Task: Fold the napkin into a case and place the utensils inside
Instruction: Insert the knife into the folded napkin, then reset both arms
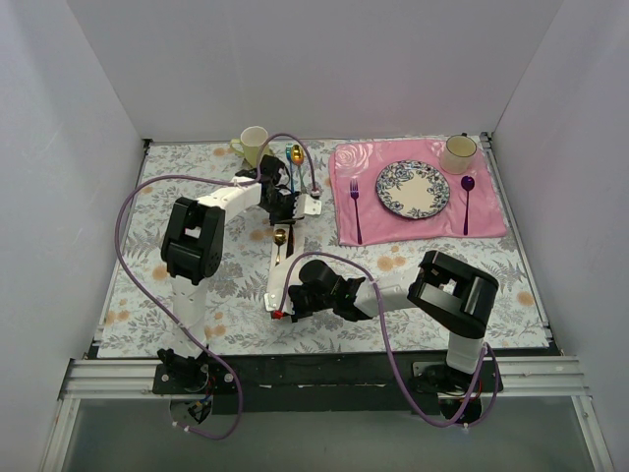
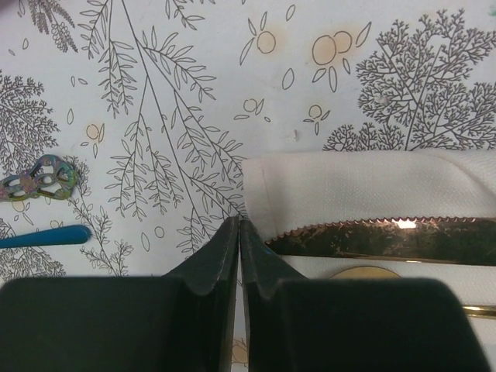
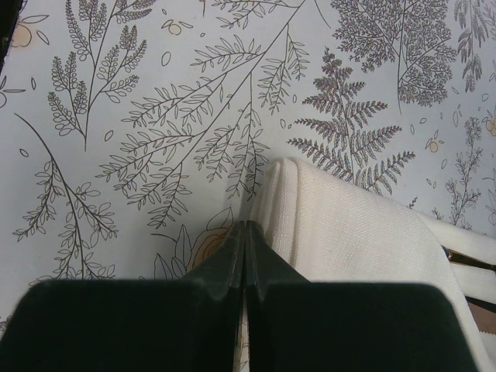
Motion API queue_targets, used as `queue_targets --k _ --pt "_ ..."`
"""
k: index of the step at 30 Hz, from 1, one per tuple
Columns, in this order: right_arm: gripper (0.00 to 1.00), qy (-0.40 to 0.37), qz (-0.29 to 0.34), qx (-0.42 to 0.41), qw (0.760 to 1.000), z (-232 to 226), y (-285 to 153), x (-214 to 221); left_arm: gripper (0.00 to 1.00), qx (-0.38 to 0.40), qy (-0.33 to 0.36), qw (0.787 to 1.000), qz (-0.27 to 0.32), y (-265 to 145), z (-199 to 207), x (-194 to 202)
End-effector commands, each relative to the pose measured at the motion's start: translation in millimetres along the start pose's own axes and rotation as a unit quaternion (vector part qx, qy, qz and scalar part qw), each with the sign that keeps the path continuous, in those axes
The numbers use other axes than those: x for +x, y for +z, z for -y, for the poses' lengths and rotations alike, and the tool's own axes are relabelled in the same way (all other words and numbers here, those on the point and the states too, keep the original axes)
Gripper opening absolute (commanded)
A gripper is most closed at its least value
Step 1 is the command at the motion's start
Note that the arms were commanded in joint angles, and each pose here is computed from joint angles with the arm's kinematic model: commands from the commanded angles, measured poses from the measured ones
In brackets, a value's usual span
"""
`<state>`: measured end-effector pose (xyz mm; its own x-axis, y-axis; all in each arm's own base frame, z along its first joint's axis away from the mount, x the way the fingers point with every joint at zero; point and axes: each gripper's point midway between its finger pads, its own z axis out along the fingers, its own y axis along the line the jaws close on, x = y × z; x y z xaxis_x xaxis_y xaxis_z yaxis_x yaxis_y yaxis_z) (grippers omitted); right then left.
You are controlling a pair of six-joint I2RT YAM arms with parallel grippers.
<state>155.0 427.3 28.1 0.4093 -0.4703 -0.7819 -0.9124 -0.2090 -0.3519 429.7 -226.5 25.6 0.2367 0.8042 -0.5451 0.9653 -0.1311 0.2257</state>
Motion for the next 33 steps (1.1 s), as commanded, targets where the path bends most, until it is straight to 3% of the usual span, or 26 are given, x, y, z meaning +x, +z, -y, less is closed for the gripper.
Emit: queue_targets --k 1,7,12,14,15,20,21,22,24,33 --pt "0.01 0.012 -0.036 -0.007 0.999 -4.1 -1.4 21.1 0.06 -0.044 -0.027 0.999 0.013 -23.1 -16.9 -23.6" --pt "0.01 -0.005 -0.037 -0.008 0.999 -3.4 -5.2 21.6 0.15 -0.129 -0.122 0.983 0.047 -53.4 -86.6 -39.0" --pt "0.03 -0.026 -0.033 -0.005 0.999 1.8 -8.2 17.0 0.27 -0.186 -0.185 0.961 0.087 -89.0 -113.2 -46.1" --pt "0.08 -0.030 -0.030 -0.001 0.999 4.8 -10.4 13.7 0.41 -0.203 -0.206 0.952 0.096 -99.1 -117.5 -44.8" --pt "0.16 -0.031 -0.030 -0.001 0.999 5.9 -11.6 13.5 0.44 -0.214 -0.231 0.943 0.107 -113.5 -120.0 -43.0" --pt "0.33 -0.032 -0.015 0.002 0.999 11.0 -19.9 -0.3 0.59 -0.237 -0.290 0.918 0.134 -146.0 -115.5 -36.3" --pt "0.37 -0.032 -0.009 0.006 0.999 13.5 -22.9 -5.4 0.77 -0.235 -0.305 0.913 0.137 -149.4 -110.0 -28.1" --pt "0.40 -0.029 -0.007 0.004 1.000 13.1 -24.3 -7.5 0.87 -0.245 -0.319 0.903 0.152 -163.2 -110.3 -32.6" --pt "0.44 -0.027 -0.001 0.008 1.000 16.6 -30.2 -14.4 0.98 -0.249 -0.343 0.892 0.159 -171.9 -106.0 -22.7" --pt "0.52 -0.024 0.046 0.016 0.999 24.0 -59.9 -57.9 0.98 -0.262 -0.433 0.839 0.199 -220.2 -91.9 -12.3"
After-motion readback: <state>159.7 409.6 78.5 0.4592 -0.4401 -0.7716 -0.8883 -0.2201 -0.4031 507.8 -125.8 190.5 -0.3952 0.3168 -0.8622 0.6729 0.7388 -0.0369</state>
